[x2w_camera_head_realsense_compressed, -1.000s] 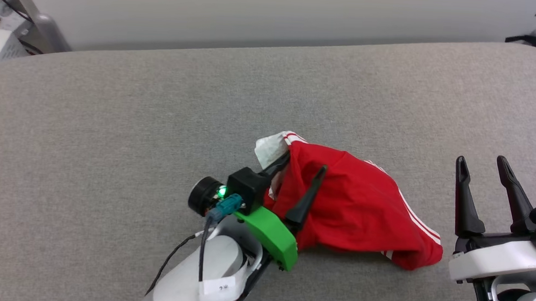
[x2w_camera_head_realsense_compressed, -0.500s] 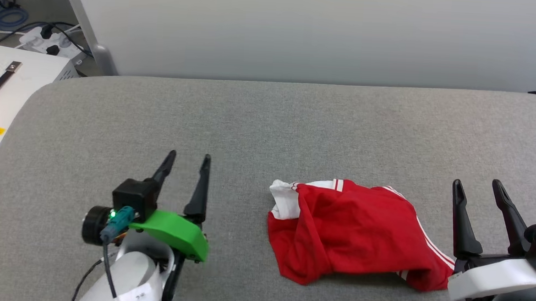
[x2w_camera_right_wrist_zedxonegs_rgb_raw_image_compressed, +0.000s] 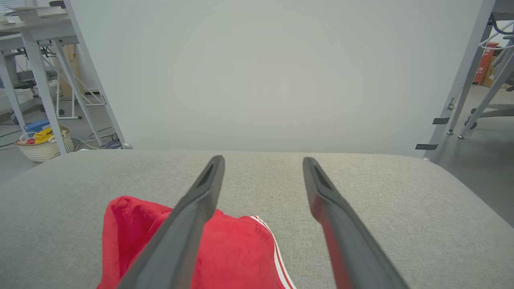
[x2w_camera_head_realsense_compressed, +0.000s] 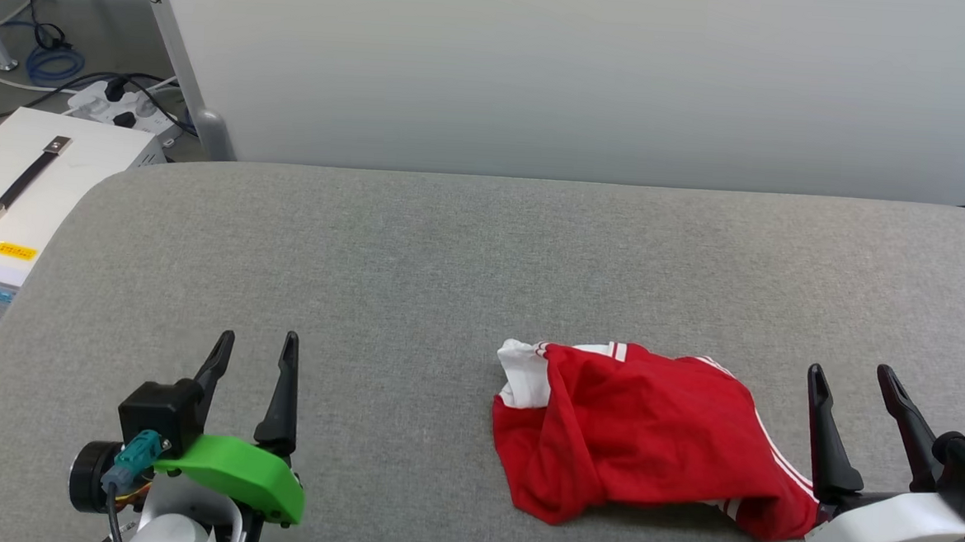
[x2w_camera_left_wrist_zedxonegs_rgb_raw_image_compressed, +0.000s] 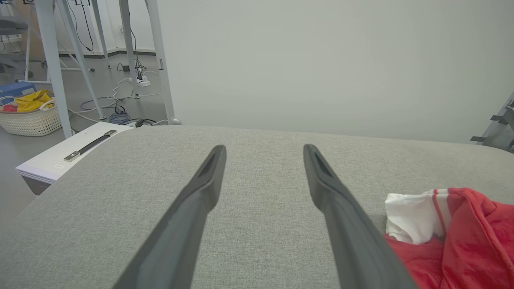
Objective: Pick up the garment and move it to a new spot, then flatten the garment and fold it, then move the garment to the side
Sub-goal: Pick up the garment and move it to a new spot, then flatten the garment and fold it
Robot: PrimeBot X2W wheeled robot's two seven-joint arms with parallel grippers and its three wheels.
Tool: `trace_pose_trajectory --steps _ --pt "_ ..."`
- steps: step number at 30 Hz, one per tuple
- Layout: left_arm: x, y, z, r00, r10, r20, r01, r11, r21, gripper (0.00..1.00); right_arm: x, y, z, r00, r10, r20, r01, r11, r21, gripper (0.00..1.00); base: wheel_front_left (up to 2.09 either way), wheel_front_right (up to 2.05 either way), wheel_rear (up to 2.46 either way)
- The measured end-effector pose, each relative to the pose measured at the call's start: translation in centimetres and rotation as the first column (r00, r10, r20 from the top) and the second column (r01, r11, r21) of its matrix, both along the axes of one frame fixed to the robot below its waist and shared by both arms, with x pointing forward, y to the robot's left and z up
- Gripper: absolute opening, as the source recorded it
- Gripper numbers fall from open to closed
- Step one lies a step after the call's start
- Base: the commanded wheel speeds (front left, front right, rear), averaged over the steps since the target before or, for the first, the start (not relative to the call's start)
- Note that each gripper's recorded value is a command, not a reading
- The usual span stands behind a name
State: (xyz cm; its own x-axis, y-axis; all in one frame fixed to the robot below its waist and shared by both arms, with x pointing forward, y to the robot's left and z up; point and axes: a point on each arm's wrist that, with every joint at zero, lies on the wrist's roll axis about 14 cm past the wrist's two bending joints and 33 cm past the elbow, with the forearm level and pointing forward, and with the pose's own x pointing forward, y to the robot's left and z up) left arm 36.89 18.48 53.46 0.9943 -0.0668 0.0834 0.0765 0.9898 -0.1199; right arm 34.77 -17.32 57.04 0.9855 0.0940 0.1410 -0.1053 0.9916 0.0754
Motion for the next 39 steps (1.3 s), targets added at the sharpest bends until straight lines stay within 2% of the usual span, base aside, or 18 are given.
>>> trace_pose_trajectory --steps 15,19,23,27,32,39 --pt "-0.3 -0.8 -1.1 0.998 -0.026 -0.055 0.025 1.0 -0.011 1.0 0.4 0.9 -0.5 0.999 0.027 -0.029 -0.027 1.0 -0.009 1.0 0.0 0.0 0.0" --pt "0.1 -3.0 -1.5 0.989 -0.099 -0.107 0.097 0.995 -0.022 1.0 0.7 1.1 -0.8 0.999 0.033 -0.04 -0.034 0.999 -0.014 1.0 0.0 0.0 0.0" --pt "1.1 -6.6 -1.5 0.961 -0.22 -0.167 0.216 0.976 -0.039 1.0 1.1 1.4 -1.2 0.998 0.041 -0.058 -0.042 0.999 -0.021 1.0 0.0 0.0 0.0" --pt "1.7 -11.1 -1.2 0.907 -0.362 -0.217 0.358 0.932 -0.061 1.0 1.6 1.7 -1.6 0.997 0.048 -0.068 -0.05 0.998 -0.025 1.0 0.0 0.0 0.0" --pt "2.2 -15.8 -2.1 0.811 -0.501 -0.303 0.5 0.862 -0.087 1.0 2.3 1.7 -2.0 0.995 0.047 -0.082 -0.049 0.998 -0.024 1.0 0.0 0.0 0.0" --pt "1.9 -19.4 -5.3 0.662 -0.581 -0.474 0.621 0.779 -0.089 1.0 2.5 0.5 -2.8 0.994 0.01 -0.104 -0.013 1.0 -0.021 1.0 0.0 0.0 0.0"
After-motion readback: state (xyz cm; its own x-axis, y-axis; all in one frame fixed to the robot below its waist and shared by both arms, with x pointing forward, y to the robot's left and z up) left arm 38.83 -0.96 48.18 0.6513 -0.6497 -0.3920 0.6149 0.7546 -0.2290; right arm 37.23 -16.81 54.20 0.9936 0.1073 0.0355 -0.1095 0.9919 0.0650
